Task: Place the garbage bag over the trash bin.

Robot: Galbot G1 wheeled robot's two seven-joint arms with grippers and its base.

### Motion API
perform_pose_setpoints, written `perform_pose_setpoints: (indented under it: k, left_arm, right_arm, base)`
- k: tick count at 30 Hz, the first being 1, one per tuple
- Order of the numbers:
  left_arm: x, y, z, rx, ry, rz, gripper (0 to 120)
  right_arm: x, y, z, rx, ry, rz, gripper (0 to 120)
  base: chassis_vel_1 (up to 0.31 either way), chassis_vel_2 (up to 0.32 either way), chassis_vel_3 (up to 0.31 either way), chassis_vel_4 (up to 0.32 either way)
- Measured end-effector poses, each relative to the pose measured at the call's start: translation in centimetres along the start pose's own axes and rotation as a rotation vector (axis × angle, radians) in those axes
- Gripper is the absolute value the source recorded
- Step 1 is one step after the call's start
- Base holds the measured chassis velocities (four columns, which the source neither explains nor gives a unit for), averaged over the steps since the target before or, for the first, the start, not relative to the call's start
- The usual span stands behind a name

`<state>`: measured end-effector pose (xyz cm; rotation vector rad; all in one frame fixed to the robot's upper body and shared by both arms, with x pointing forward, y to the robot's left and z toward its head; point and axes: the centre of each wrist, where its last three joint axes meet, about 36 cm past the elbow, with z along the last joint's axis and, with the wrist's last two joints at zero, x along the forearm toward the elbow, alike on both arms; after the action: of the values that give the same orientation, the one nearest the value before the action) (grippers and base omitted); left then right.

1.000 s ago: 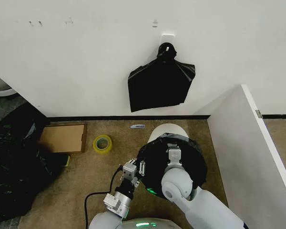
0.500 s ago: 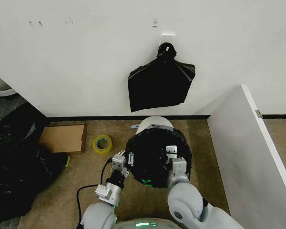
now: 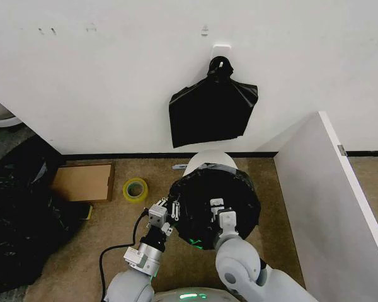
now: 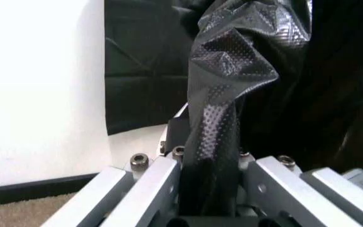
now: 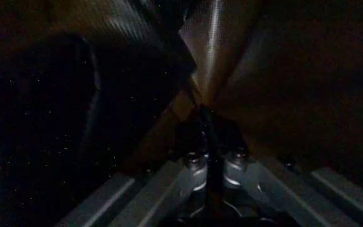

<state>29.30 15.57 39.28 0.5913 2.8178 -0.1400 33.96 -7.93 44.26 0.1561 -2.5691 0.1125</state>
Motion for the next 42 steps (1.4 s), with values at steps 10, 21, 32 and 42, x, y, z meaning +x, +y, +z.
perform_pose_setpoints:
  k: [10, 21, 32, 42]
  left_arm:
    - [0.7, -0.5, -0.6, 0.013, 0.0, 0.018, 1]
    - [1.5, -1.2, -1.7, 0.047, 0.005, 0.047, 1]
    - [1.1, 0.2, -1.1, -0.003, 0.001, 0.029, 1]
    - [-0.4, 3.8, 0.4, -0.042, 0.006, -0.069, 1]
  right_arm:
    - [-2.3, -0.3, 0.1, 0.041, -0.071, 0.111, 0]
    - [-4.6, -0.9, 0.2, 0.036, -0.062, 0.175, 0]
    - [-3.6, -1.0, 0.1, 0.034, -0.079, 0.17, 0]
    - [2.7, -2.4, 0.0, 0.009, -0.164, -0.05, 7]
  base:
    - [0.0, 0.0, 0.0, 0.0]
    - [0.0, 0.0, 0.0, 0.0]
    - [0.0, 0.0, 0.0, 0.0]
    - [0.0, 0.0, 0.0, 0.0]
